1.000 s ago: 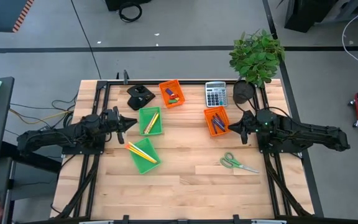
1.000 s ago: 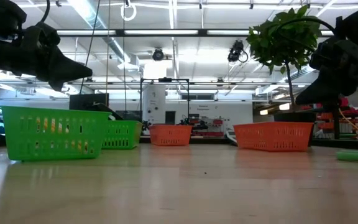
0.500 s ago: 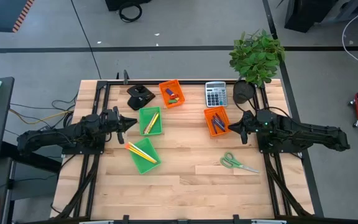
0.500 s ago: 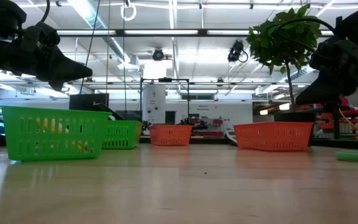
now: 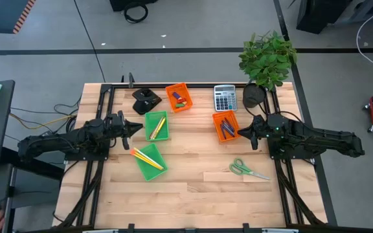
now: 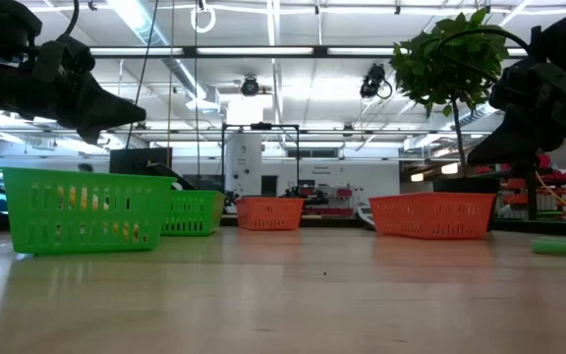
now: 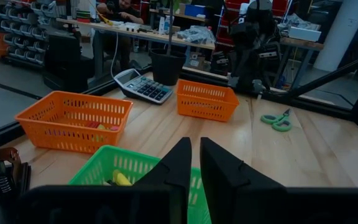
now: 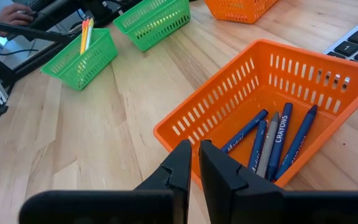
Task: Sort crayons/erasers/pens/pencils in bins
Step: Return to Home Position
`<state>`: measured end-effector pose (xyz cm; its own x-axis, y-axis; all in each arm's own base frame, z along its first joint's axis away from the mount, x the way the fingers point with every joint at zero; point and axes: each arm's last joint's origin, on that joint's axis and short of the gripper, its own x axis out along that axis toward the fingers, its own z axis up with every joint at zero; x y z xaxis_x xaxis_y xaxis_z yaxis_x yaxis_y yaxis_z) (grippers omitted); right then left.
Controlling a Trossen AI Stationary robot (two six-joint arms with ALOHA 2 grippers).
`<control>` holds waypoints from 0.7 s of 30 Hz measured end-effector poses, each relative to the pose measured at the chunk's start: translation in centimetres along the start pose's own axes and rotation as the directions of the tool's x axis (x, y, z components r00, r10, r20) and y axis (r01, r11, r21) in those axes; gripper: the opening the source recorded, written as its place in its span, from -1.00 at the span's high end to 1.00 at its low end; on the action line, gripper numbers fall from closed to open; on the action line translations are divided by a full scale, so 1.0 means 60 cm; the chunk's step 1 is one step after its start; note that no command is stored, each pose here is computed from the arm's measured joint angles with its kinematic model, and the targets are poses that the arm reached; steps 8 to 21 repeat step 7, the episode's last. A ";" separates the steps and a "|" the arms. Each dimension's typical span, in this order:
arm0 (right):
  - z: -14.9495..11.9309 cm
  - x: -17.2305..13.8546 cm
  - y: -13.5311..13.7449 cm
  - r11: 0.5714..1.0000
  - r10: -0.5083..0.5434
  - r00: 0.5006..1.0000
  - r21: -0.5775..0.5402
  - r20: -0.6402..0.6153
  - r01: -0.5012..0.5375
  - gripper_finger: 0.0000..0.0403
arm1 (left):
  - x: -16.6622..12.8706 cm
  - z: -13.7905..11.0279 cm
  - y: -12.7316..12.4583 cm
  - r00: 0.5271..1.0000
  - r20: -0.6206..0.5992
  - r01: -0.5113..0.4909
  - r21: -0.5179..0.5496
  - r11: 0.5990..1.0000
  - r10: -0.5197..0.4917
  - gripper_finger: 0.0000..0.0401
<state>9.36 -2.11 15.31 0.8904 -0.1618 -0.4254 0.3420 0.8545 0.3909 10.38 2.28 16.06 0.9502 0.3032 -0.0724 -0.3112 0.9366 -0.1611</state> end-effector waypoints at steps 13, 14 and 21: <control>0.000 0.000 0.000 1.000 0.000 1.000 0.000 0.000 0.000 0.80 | 0.000 0.000 0.000 1.000 0.000 0.000 0.000 1.000 0.000 0.83; 0.000 0.000 0.000 1.000 0.000 1.000 0.000 0.000 0.000 0.80 | 0.000 0.000 0.000 1.000 0.000 0.000 0.000 1.000 0.000 0.83; 0.000 0.000 0.000 1.000 0.000 1.000 0.000 0.000 0.000 0.80 | 0.000 0.000 0.000 1.000 0.000 0.000 0.000 1.000 0.000 0.83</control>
